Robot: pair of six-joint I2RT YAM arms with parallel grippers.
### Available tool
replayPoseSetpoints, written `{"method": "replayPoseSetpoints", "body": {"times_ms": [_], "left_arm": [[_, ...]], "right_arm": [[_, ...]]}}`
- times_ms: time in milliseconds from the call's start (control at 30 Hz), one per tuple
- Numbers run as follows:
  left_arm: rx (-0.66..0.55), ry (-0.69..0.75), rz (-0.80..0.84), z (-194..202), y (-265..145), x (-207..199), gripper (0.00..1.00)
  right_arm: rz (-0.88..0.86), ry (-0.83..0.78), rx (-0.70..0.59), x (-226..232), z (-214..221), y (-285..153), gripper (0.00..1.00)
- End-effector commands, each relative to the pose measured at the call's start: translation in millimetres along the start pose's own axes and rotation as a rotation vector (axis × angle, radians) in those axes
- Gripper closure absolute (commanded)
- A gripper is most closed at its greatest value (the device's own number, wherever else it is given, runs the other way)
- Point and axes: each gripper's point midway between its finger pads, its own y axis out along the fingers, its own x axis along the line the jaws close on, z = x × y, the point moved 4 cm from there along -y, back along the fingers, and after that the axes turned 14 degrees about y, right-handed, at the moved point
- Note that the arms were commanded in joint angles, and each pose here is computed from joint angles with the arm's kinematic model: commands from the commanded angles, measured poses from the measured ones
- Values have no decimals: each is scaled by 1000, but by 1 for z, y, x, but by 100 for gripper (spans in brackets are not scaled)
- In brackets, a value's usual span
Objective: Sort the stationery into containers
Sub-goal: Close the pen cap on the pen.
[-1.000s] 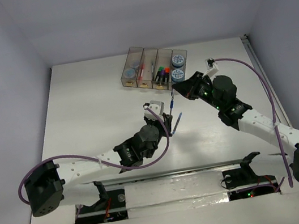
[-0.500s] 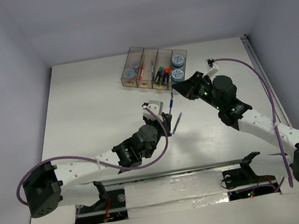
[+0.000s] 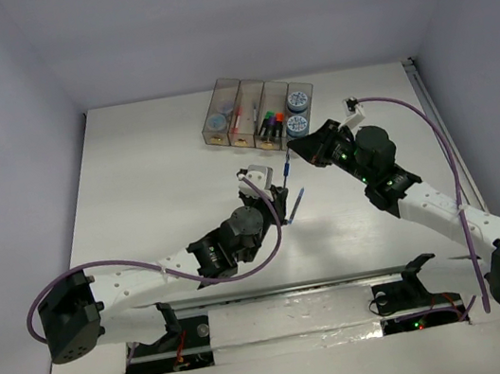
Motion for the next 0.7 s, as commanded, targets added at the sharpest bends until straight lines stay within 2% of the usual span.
{"method": "replayPoseSetpoints", "body": {"times_ms": [0, 667], "left_arm": [[-64, -37, -7, -28, 3, -1, 100], [-45, -35, -3, -20, 3, -2, 100]], "right_arm": [[-90, -34, -43, 25, -11, -4, 92], [-121, -40, -68, 34, -16, -8, 92]]}}
